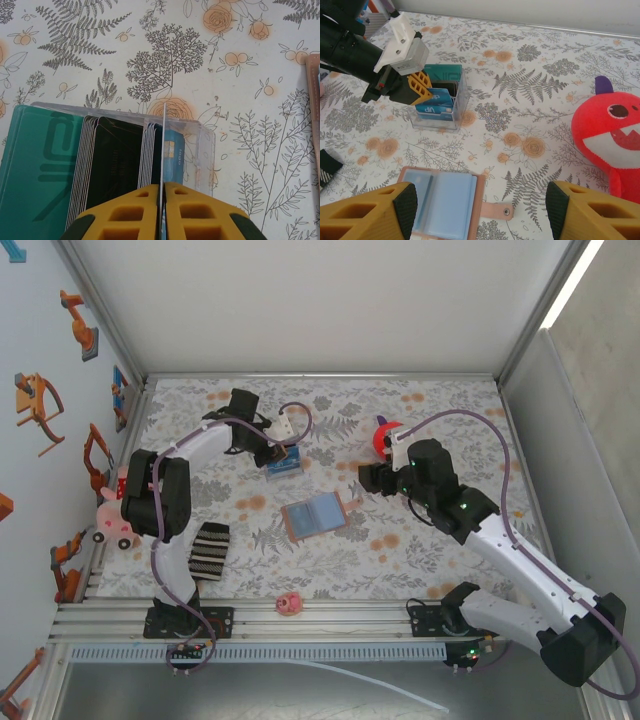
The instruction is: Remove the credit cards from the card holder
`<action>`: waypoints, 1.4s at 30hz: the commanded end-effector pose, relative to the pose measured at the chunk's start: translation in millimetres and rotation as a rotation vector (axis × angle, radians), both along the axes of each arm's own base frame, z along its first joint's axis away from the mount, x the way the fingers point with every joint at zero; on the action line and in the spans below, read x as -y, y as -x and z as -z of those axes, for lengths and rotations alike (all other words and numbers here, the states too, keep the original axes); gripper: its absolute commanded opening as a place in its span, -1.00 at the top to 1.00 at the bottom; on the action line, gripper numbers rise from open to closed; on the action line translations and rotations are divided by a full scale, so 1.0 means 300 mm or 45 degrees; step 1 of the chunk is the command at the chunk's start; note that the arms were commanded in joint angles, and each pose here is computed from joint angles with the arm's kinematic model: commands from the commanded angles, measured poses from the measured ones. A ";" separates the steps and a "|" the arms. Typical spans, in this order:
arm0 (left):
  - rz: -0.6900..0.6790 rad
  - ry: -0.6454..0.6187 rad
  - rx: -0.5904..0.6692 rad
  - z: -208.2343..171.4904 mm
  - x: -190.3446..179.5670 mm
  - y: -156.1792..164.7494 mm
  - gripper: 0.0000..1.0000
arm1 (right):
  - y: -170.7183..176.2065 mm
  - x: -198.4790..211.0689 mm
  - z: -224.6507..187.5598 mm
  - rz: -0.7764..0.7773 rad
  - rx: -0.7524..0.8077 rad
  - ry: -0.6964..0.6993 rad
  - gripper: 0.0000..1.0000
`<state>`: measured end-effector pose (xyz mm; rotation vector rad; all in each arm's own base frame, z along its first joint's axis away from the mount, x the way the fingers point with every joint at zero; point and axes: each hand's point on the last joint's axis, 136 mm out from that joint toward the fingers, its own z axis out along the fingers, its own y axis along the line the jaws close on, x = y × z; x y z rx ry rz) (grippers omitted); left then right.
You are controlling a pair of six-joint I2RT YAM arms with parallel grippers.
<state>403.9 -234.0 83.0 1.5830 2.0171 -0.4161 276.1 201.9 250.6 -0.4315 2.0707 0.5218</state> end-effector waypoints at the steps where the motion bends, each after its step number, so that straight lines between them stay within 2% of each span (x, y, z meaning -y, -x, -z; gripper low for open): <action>1: 0.027 -0.004 -0.014 0.005 -0.002 -0.003 0.69 | 0.004 0.016 0.006 0.022 -0.011 -0.001 -0.36; 10: 0.021 0.016 0.015 -0.044 0.004 -0.003 0.62 | 0.007 0.017 -0.001 0.021 -0.008 -0.006 -0.36; 17: -0.009 0.074 0.070 -0.152 0.013 0.018 0.60 | 0.010 0.001 0.042 0.006 -0.085 0.027 -0.24; 18: -0.014 0.087 0.086 -0.173 0.015 0.027 0.45 | 0.010 -0.005 0.058 0.004 -0.105 0.039 -0.22; 21: -0.045 0.130 0.136 -0.238 0.015 0.049 0.31 | 0.018 -0.031 0.098 -0.014 -0.146 0.085 -0.21; 25: -0.124 0.214 0.211 -0.314 0.003 0.087 -0.03 | 0.033 -0.074 0.142 -0.037 -0.180 0.160 -0.22; 29: -0.248 0.301 0.303 -0.385 -0.029 0.117 -0.52 | 0.054 -0.125 0.178 -0.074 -0.205 0.239 -0.22; 32: -0.377 0.383 0.375 -0.438 -0.068 0.142 -0.75 | 0.079 -0.178 0.210 -0.130 -0.233 0.281 -0.21; 33: -0.430 0.414 0.403 -0.456 -0.085 0.150 -0.90 | 0.087 -0.196 0.223 -0.147 -0.248 0.293 -0.18; 37: -0.684 0.535 0.500 -0.517 -0.179 0.180 -0.94 | 0.117 -0.265 0.273 -0.220 -0.293 0.348 -0.07; 42: -0.997 0.628 0.522 -0.519 -0.312 0.242 -0.94 | 0.151 -0.342 0.349 -0.304 -0.351 0.446 0.01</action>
